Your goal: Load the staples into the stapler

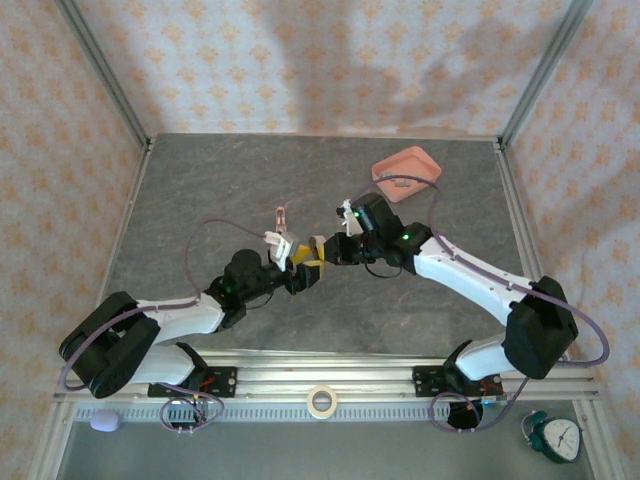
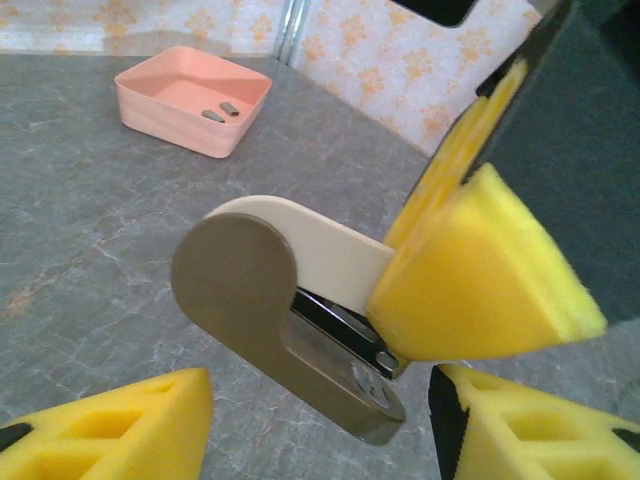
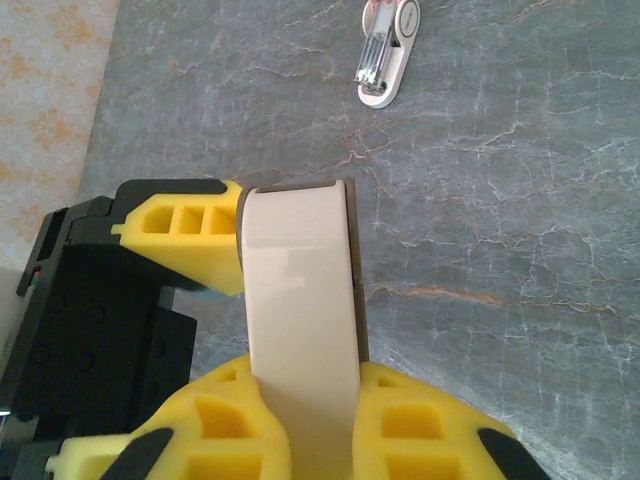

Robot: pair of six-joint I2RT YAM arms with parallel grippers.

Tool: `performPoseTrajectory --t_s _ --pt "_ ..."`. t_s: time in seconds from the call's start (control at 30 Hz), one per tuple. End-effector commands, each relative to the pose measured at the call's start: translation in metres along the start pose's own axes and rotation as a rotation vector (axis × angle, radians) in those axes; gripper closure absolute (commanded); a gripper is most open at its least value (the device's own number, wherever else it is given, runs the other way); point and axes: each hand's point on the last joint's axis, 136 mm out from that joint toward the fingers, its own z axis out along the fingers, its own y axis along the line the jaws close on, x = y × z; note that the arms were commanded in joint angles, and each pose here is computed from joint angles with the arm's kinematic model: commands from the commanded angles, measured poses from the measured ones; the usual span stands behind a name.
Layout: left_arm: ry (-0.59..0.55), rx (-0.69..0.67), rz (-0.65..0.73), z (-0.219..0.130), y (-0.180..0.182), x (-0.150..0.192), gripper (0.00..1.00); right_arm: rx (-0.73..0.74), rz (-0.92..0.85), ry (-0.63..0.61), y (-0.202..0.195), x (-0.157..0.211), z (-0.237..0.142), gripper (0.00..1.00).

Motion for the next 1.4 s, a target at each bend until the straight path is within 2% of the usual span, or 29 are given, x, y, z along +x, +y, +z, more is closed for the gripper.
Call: performPoseTrajectory --t_s 0.0,0.37,0.7,0.83,0.97,1.07,1.37 --pt "-0.025 -0.069 0.051 0.000 0.008 -0.012 0.41 -0.027 -0.025 -0.002 0.012 -0.004 -0.007 1.00" --pt "0.094 -0.288 0.178 -0.023 0.042 0.003 0.42 -0.040 -0.041 0.029 0.016 0.004 -0.016 1.00" --pt "0.132 -0.363 0.237 -0.023 0.056 0.006 0.40 -0.078 -0.028 0.099 0.025 0.017 -0.023 1.00" --pt "0.117 -0.236 0.229 -0.014 0.035 0.003 0.38 0.043 0.034 0.051 0.002 0.008 -0.027 1.00" --pt "0.085 -0.061 0.250 -0.014 0.005 0.006 0.35 0.069 0.063 0.020 -0.003 -0.002 -0.025 1.00" --pt "0.089 0.022 0.272 -0.016 -0.009 0.009 0.33 0.055 0.068 0.023 -0.001 -0.005 -0.021 1.00" --pt "0.068 0.070 0.244 -0.011 -0.017 0.005 0.31 -0.007 0.054 0.025 0.011 -0.006 -0.019 1.00"
